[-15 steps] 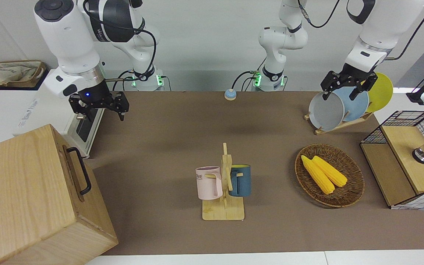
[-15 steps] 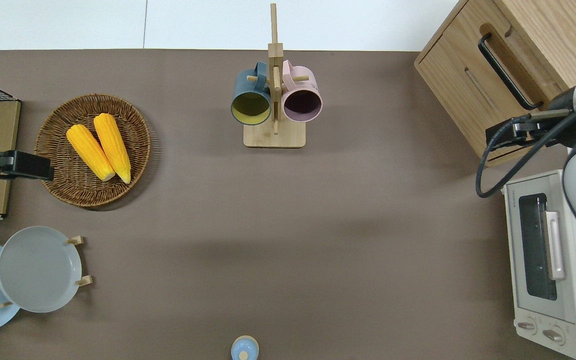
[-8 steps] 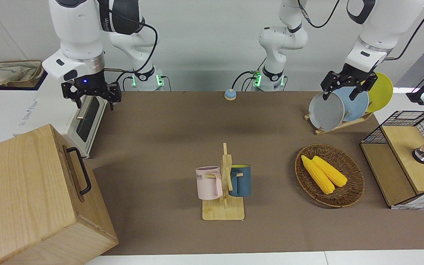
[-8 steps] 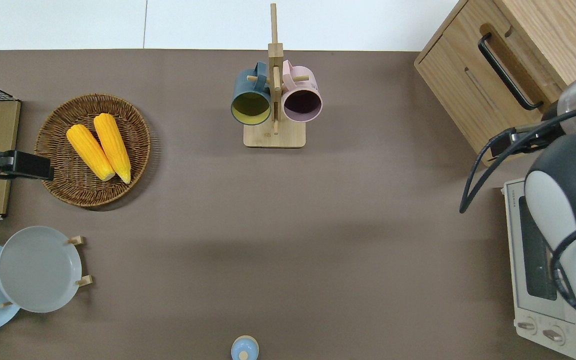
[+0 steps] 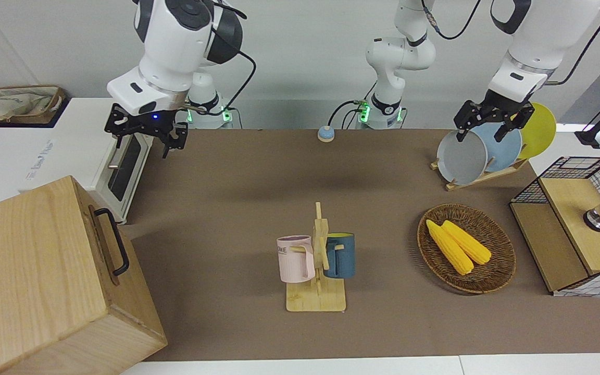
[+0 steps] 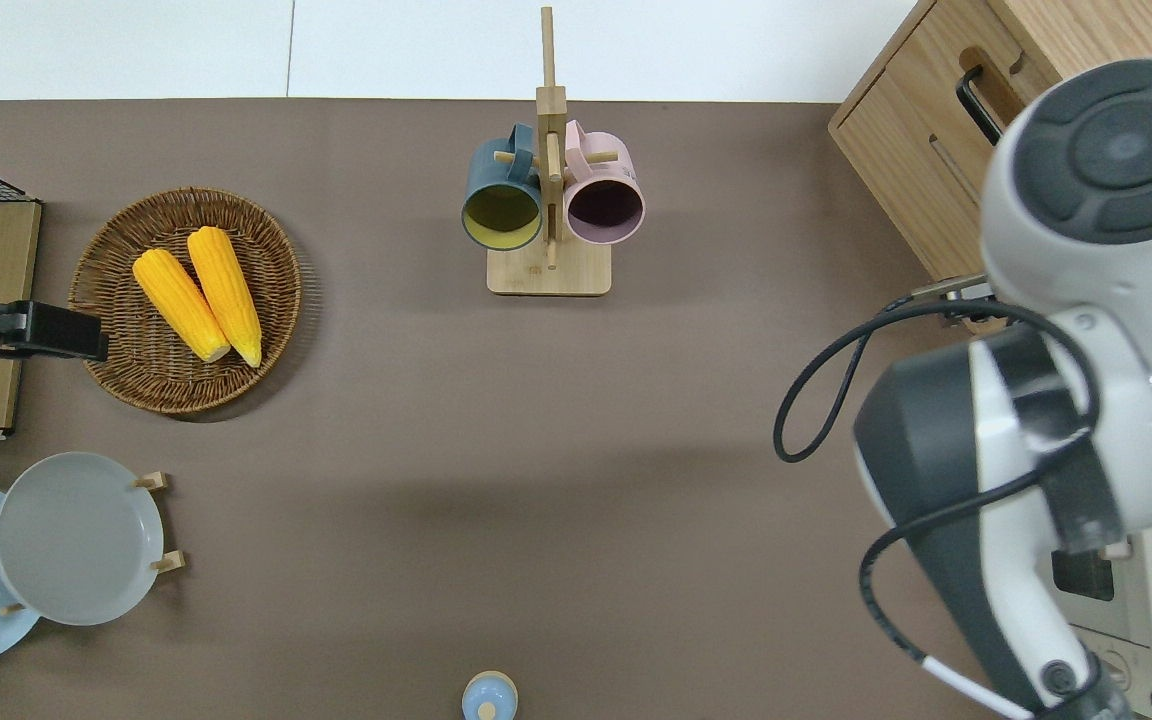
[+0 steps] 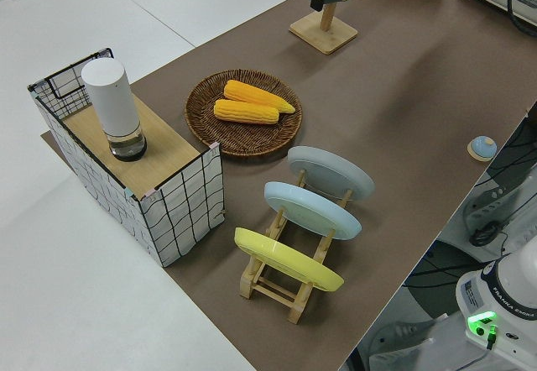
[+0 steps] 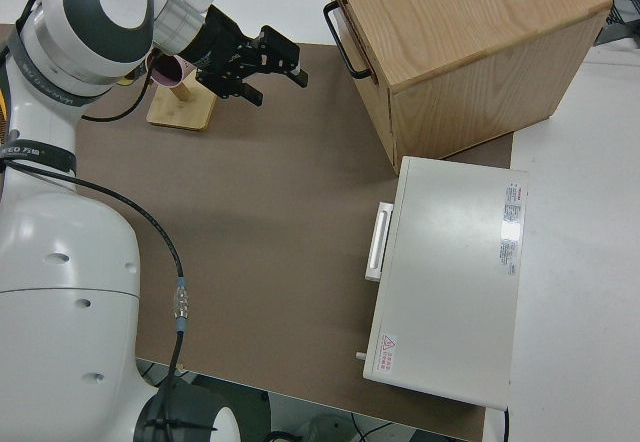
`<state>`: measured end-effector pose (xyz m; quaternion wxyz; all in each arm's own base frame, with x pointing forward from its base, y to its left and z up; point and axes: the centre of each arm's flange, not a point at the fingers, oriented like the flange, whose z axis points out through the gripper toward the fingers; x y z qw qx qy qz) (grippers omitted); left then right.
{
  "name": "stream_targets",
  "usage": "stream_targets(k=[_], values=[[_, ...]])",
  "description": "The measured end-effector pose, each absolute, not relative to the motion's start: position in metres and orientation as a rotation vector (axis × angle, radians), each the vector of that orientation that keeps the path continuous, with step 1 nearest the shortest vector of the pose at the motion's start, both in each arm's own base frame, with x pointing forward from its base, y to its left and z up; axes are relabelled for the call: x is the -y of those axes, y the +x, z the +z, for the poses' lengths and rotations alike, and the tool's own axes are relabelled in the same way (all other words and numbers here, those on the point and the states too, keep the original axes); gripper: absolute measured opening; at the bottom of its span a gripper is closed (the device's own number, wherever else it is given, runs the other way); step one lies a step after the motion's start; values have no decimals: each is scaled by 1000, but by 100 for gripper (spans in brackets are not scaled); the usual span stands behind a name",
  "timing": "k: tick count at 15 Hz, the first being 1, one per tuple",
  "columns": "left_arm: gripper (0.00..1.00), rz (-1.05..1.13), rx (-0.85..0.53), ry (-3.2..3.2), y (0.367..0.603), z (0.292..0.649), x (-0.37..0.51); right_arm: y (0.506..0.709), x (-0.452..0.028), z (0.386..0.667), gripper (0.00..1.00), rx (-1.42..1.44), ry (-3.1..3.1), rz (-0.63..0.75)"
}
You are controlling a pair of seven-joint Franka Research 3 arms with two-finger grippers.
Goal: Slide drawer open with right arm
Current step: 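Raise the right gripper and reach toward the black drawer handle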
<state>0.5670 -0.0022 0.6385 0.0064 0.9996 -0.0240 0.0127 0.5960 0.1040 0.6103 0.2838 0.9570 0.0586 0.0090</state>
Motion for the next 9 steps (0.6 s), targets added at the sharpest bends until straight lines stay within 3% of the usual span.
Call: stream_targets(k=[4,9], values=[[99,40,75,3128,567,639,2,595,-127,582,99,-194,2396,49],[100,40,75,3128,567,639,2,608,-129,547,99,-308,2201,134]])
